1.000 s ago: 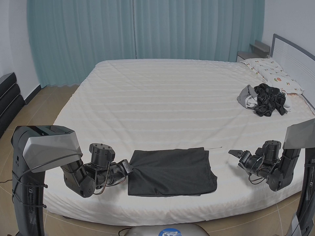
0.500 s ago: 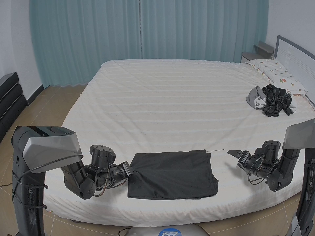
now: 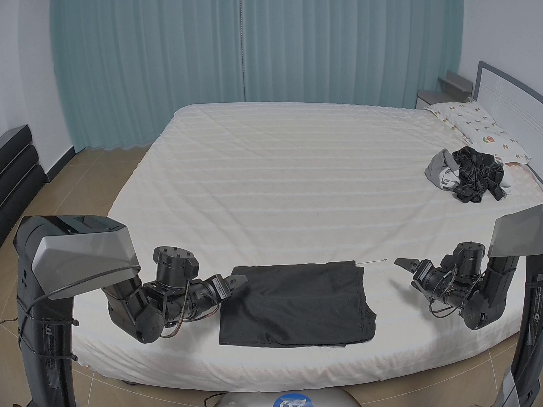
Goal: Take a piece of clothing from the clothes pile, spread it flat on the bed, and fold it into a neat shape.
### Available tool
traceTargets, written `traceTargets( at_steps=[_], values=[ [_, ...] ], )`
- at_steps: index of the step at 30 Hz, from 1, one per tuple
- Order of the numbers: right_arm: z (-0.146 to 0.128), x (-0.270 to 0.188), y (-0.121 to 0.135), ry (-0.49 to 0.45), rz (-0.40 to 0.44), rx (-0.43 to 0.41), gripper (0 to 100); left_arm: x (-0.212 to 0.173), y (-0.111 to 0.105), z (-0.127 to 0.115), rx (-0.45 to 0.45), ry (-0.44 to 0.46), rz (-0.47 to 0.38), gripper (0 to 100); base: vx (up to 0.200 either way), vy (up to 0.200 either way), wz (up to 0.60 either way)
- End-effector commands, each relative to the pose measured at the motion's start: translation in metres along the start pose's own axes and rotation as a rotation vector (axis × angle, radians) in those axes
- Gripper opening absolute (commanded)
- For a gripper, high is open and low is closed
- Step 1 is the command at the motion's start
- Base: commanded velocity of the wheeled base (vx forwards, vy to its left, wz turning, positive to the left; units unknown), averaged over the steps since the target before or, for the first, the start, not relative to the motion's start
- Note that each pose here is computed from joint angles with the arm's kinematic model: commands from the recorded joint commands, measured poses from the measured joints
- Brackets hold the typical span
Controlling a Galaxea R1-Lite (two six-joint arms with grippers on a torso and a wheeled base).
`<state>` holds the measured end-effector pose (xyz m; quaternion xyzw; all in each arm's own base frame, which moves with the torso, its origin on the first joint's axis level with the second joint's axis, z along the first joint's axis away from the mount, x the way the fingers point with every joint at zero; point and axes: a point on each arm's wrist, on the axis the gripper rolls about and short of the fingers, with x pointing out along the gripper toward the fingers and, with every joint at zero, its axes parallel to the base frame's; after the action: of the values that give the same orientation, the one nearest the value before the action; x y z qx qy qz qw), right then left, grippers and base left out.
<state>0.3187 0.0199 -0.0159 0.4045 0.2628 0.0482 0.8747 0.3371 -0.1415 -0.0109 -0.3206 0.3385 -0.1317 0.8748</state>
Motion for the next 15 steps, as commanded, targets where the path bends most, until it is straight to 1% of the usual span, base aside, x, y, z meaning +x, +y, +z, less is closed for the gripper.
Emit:
traceTargets(
  at_steps=[1,5,15],
  values=[
    [0.0,0.0,0.001,0.001,0.002,-0.001,100,0.011,-0.004,0.01,0.001,-0.037,-0.029,100,0.0,0.0,0.0],
    [0.0,0.001,0.0,0.0,0.001,-0.001,100,0.032,-0.002,0.012,0.004,-0.048,-0.04,100,0.0,0.0,0.0],
    [0.0,0.001,0.0,0.0,0.001,-0.001,100,0.051,0.0,0.013,0.005,-0.049,-0.041,100,0.0,0.0,0.0]
  ],
)
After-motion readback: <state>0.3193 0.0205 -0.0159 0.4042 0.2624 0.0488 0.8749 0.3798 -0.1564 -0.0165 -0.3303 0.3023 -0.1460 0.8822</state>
